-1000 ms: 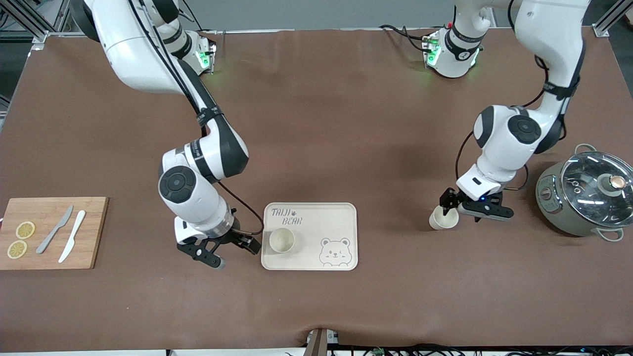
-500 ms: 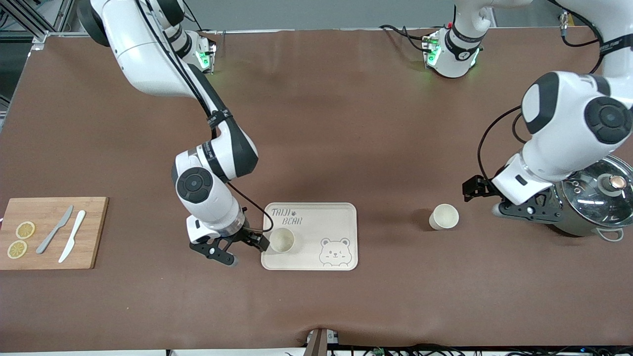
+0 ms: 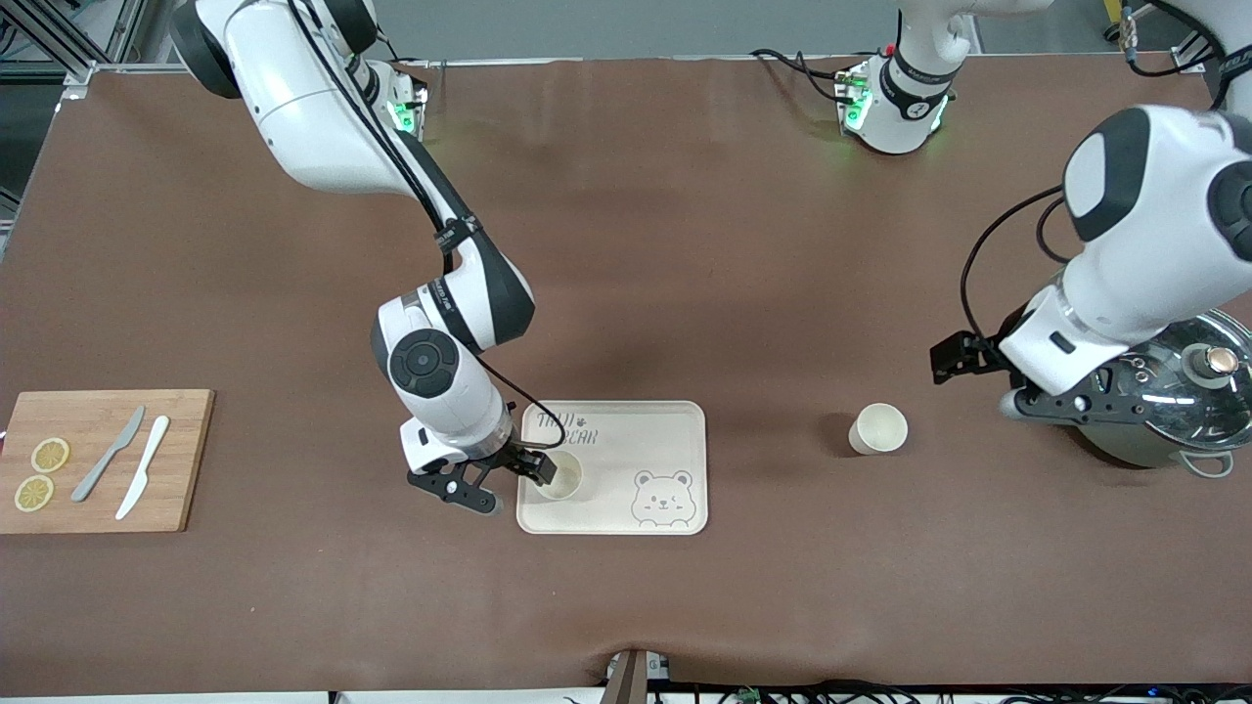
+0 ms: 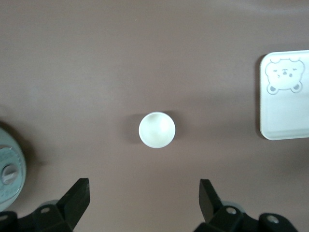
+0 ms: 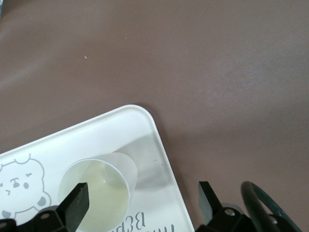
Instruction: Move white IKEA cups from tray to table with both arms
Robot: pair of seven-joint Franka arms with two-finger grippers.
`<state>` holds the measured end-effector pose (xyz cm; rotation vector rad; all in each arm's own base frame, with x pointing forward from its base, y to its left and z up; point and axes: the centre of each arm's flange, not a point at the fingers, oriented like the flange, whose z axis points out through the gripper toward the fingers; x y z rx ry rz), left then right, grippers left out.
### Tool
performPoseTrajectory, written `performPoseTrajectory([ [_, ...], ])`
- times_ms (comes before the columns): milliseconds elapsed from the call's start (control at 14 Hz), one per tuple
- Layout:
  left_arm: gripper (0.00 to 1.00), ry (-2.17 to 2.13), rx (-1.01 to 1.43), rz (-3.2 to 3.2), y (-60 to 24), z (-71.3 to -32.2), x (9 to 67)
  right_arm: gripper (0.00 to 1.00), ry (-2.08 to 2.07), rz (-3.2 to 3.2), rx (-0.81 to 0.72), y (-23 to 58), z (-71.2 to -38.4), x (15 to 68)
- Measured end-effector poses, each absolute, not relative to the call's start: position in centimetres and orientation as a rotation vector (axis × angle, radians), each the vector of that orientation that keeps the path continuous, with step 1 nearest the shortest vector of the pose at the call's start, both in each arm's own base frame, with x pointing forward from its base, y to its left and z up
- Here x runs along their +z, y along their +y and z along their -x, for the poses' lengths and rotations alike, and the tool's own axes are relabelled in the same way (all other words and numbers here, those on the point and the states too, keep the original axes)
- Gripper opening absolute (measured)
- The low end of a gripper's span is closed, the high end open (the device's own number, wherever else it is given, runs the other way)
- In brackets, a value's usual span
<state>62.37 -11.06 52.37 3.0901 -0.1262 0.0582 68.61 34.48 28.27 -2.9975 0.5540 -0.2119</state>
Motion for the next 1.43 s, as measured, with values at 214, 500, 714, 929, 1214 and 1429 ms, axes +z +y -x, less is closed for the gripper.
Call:
performPoseTrajectory([
  [214,1.0,-0.134,0.021,-3.096,-10.7,-59.6,58.1,1.0,0.556,3.008,-0.203,34.5,-68.6,27.4],
  [500,1.0,-0.144,-0.017,-3.101,-10.6,-57.5,60.9,1.0,0.561,3.02,-0.185,34.3,-68.5,26.1],
  [714,1.0,-0.147,-0.044,-3.103,-10.6,-57.1,60.9,1.0,0.559,3.008,-0.205,34.5,-68.6,25.9],
  [929,1.0,-0.151,-0.045,-3.103,-10.6,-57.1,60.9,1.0,0.556,2.995,-0.226,34.6,-68.8,24.9],
  [1214,1.0,-0.238,-0.044,-3.158,-10.4,-57.3,60.6,1.0,0.555,2.993,-0.23,34.6,-68.8,24.1],
  [1429,1.0,-0.263,-0.064,-3.163,-11.1,-57.5,59.8,1.0,0.555,2.993,-0.229,34.6,-68.8,23.6],
])
